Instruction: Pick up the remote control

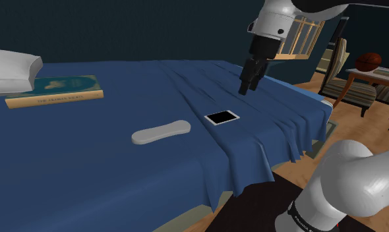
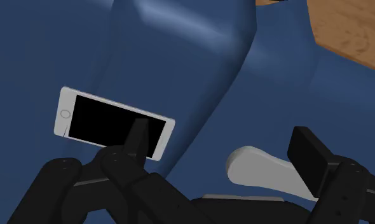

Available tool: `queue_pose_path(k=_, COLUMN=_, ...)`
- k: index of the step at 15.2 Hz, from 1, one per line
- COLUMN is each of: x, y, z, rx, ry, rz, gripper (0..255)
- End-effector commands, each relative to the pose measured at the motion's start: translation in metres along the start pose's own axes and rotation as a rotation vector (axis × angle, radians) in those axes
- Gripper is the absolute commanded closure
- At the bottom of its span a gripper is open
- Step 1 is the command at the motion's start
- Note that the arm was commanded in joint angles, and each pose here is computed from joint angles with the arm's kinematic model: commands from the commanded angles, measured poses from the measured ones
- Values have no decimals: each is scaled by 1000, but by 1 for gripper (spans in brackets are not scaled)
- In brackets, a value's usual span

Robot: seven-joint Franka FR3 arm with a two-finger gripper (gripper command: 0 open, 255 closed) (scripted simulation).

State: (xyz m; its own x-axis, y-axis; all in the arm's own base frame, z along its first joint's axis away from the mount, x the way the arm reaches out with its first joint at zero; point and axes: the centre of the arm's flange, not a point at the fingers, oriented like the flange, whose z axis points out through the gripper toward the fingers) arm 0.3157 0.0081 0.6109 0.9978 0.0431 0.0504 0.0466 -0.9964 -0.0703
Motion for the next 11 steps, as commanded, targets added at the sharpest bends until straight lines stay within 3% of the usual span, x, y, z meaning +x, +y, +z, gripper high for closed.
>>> queue_pose_path(k=1, x=0, y=0, z=0, rx=0, ry=0, rz=0, gripper=0)
queue_pose_path(k=11, x=111, y=-45, z=65, rx=-23, ry=-36, rz=-519, gripper=0)
